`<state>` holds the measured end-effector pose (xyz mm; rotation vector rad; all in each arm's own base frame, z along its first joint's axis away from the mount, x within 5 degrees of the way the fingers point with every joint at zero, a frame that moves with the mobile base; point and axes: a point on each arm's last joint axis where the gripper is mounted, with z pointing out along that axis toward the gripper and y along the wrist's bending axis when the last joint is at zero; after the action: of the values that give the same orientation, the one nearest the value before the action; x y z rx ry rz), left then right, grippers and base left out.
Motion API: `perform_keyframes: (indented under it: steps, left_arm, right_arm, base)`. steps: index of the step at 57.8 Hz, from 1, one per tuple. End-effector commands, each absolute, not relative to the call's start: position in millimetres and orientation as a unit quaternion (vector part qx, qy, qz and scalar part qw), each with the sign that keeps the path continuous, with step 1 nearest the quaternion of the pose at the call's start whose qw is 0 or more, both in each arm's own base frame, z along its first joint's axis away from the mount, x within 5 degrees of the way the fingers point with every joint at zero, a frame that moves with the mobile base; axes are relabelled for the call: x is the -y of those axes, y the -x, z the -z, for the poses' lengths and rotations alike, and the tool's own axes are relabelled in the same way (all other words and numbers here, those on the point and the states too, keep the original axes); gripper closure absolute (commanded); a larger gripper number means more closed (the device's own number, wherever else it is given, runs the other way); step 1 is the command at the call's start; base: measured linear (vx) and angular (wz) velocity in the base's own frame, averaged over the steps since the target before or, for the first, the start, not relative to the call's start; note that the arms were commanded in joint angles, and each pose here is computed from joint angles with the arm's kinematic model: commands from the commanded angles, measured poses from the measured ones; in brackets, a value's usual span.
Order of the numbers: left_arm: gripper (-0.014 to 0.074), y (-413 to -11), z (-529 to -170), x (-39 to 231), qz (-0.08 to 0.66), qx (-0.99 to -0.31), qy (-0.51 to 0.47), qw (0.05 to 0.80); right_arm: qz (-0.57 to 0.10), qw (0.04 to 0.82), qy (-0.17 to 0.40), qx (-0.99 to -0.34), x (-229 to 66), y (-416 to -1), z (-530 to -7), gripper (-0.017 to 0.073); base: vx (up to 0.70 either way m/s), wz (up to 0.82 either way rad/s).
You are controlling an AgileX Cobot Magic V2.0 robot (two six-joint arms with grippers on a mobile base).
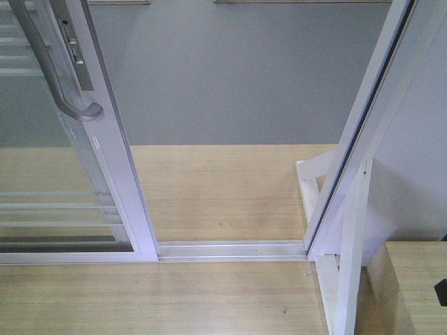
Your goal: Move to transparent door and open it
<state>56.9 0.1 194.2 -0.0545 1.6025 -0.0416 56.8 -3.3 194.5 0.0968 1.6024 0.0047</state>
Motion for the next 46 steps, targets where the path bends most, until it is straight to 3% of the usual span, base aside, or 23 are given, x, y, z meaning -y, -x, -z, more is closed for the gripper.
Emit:
perform_keyframes:
  steps: [1,46]
  left_arm:
    - [0.0596,-56.4,-197.1,-0.4,0.02,-0.689,0.025,0.724]
    - [0.0596,-56.4,-197.0,-0.4,0.02,-0.69,0.025,0.723]
  right_arm:
    - [0.004,0.728,-0.038,-0.684,3.5,-55.6,-201.4,0.0565]
    - [0.004,0.729,-0.038,-0.684,3.5,-55.5,-201.7,0.0565]
  base:
    - [0.0,0.0]
    - [0.0,0.0]
